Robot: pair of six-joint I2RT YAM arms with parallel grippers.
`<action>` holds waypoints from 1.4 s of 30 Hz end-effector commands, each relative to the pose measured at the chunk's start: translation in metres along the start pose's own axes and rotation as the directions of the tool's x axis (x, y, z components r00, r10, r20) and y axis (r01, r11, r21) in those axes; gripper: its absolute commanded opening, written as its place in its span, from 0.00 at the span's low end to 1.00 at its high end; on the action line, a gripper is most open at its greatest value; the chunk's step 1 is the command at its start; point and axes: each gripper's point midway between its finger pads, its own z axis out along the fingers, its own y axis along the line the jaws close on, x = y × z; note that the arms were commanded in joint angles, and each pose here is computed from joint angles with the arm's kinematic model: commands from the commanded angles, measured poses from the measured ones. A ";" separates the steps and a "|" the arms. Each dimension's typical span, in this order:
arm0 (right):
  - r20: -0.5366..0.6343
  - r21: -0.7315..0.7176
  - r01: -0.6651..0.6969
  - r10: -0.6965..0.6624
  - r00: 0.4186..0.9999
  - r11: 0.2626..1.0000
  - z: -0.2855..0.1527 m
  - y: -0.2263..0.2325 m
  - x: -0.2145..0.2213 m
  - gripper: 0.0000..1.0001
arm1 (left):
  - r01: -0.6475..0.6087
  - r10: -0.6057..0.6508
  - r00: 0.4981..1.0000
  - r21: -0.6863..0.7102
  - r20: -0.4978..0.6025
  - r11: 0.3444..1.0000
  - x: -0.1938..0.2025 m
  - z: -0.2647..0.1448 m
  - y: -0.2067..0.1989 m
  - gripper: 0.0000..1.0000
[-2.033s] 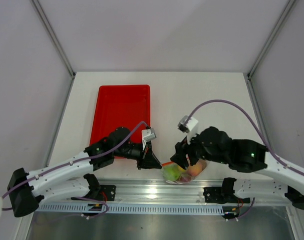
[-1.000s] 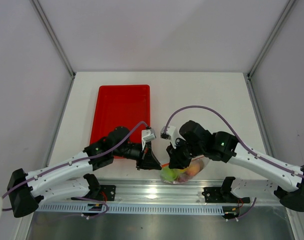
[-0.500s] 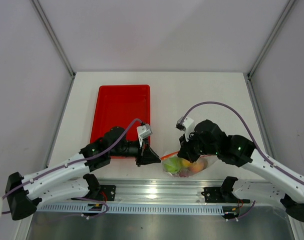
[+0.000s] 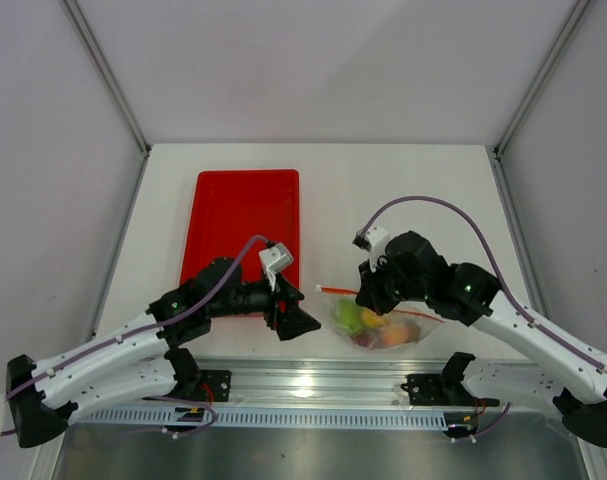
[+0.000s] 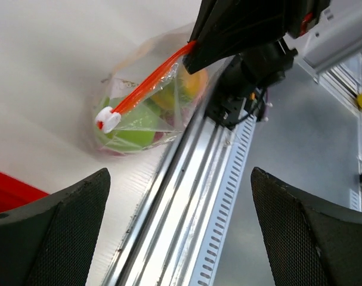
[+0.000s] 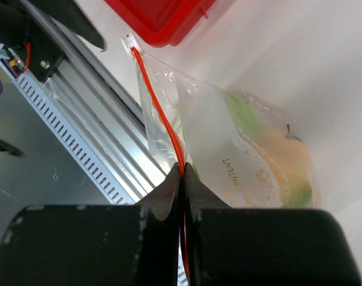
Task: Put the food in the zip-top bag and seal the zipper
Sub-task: Place the zipper food storage bag at the center of the board.
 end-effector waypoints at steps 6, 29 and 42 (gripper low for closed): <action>0.077 0.077 -0.206 0.200 0.977 0.976 0.021 -0.054 -0.058 0.00 | 0.011 0.021 0.964 -0.116 0.266 0.993 -0.037 -0.037 0.008 0.99; 0.294 0.065 -0.503 0.465 0.835 0.862 0.056 -0.302 -0.133 0.00 | 0.045 -0.073 0.940 0.091 0.334 0.995 -0.034 -0.026 -0.016 0.99; 0.331 0.366 -0.613 0.518 0.789 0.700 0.069 -0.380 -0.107 0.49 | 0.068 -0.087 0.948 0.073 0.305 0.995 -0.028 -0.016 -0.009 0.99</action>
